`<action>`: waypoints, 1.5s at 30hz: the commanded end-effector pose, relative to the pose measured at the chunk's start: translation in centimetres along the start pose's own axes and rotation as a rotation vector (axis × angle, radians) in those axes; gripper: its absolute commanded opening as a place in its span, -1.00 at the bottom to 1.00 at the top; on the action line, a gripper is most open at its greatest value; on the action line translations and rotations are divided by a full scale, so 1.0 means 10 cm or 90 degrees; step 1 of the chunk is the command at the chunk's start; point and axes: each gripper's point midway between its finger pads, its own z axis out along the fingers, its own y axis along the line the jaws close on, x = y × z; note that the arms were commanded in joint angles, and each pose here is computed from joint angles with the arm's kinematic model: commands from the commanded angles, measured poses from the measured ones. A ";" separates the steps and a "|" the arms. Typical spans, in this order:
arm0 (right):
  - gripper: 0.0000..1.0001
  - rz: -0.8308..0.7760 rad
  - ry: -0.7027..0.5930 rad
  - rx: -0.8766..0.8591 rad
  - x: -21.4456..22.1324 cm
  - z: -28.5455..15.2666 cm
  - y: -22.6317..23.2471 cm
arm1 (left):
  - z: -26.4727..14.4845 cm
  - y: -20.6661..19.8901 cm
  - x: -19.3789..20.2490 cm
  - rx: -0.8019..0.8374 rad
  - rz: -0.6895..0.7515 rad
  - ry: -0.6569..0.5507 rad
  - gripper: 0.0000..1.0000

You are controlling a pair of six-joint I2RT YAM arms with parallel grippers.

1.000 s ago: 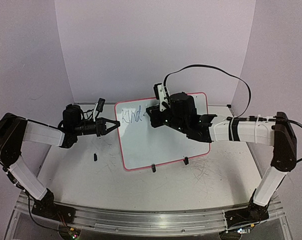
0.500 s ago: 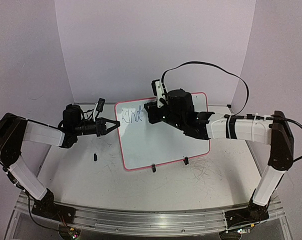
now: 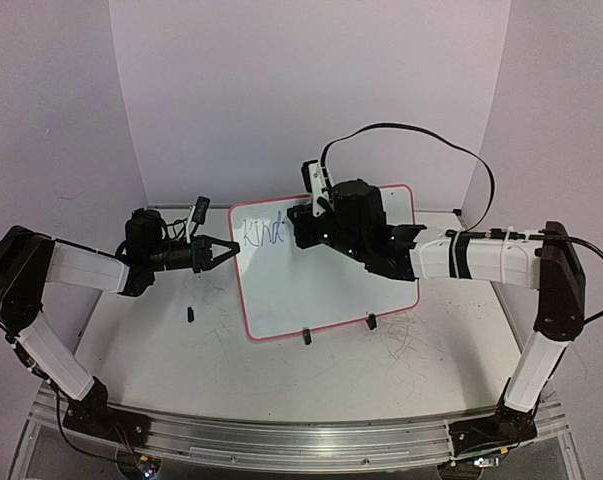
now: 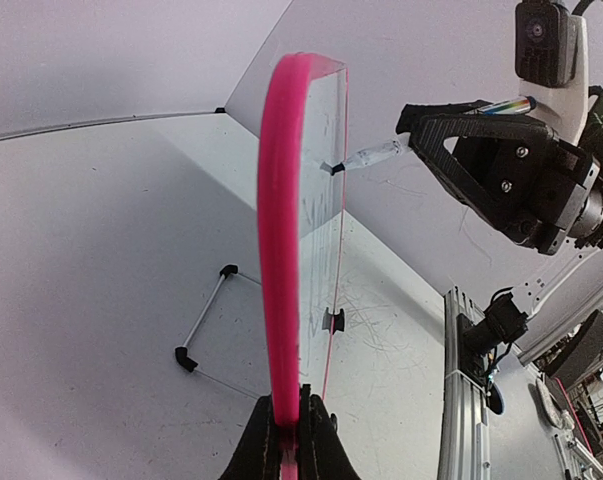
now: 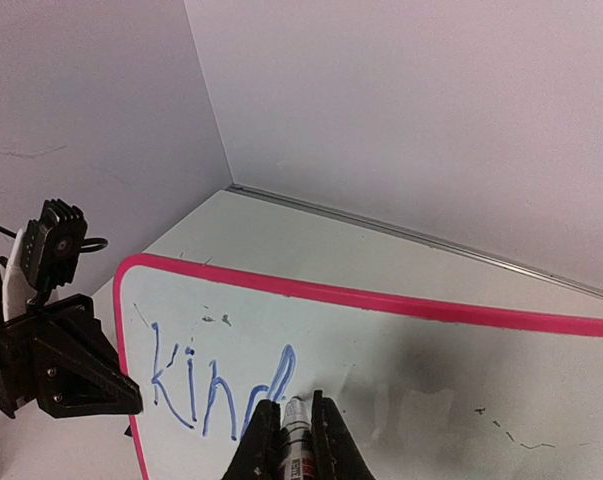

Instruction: Write a sentence on the whiteboard

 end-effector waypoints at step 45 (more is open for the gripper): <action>-1.00 0.031 -0.026 0.055 -0.13 -0.07 -0.24 | 0.04 -0.17 -0.12 0.034 0.063 -0.007 -1.00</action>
